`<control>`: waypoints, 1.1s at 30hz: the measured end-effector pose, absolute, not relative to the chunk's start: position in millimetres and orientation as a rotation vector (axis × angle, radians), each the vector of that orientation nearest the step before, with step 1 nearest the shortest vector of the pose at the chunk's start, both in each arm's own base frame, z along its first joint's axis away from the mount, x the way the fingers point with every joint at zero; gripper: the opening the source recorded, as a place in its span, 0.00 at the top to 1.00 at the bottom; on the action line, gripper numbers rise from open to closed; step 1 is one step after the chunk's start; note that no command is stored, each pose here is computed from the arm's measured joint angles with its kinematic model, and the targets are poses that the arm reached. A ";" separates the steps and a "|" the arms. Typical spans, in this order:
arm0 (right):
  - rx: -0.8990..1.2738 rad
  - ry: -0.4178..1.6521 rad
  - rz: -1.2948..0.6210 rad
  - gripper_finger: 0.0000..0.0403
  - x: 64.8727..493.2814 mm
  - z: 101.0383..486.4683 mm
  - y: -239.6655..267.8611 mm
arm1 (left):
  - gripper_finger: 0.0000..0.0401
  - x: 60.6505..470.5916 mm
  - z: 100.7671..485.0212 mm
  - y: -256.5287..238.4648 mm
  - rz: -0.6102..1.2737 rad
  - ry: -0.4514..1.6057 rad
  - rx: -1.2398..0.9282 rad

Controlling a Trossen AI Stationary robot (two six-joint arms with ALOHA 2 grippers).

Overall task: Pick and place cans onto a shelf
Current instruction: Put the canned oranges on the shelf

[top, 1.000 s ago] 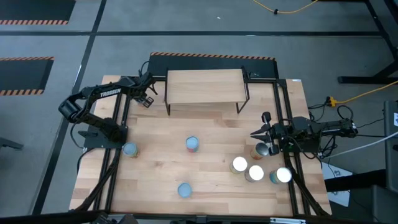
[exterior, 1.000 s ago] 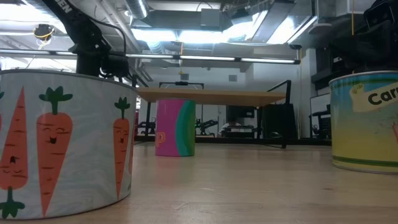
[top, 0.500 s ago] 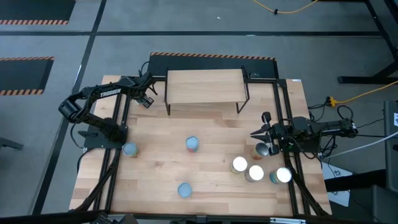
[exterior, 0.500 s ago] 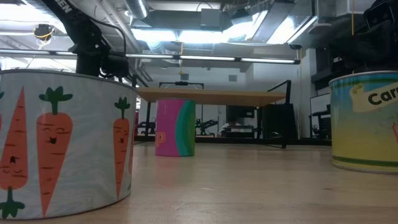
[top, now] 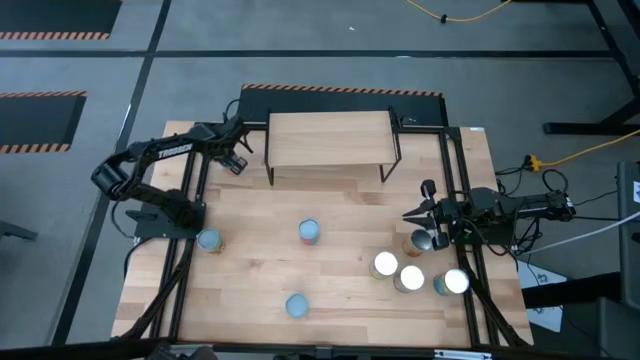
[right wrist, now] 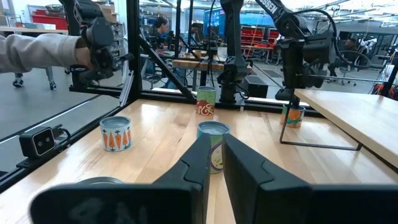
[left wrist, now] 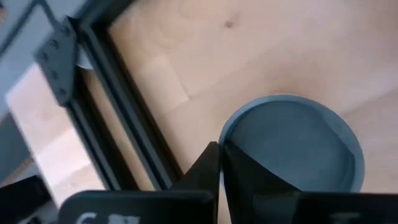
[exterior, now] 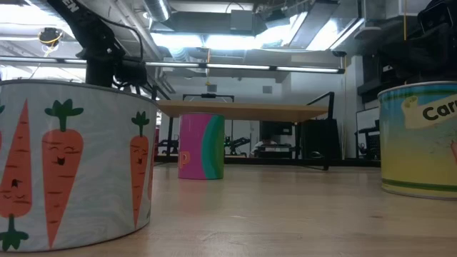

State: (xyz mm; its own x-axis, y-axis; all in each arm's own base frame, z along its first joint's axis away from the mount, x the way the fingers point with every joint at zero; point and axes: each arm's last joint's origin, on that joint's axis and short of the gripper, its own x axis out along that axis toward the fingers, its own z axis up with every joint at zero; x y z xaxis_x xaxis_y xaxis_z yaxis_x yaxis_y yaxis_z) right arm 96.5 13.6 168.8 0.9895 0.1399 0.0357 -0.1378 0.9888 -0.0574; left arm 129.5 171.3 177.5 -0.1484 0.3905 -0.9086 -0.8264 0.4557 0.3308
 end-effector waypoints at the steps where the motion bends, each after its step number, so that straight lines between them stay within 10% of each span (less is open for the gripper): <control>1: -0.055 -0.040 0.139 0.89 96.5 168.8 13.6 | 0.99 128.8 179.5 170.2 1.116 1.323 -0.430; 33: -0.004 -0.190 0.104 0.89 95.0 183.6 12.4 | 1.00 87.9 267.6 120.9 1.215 0.758 -0.326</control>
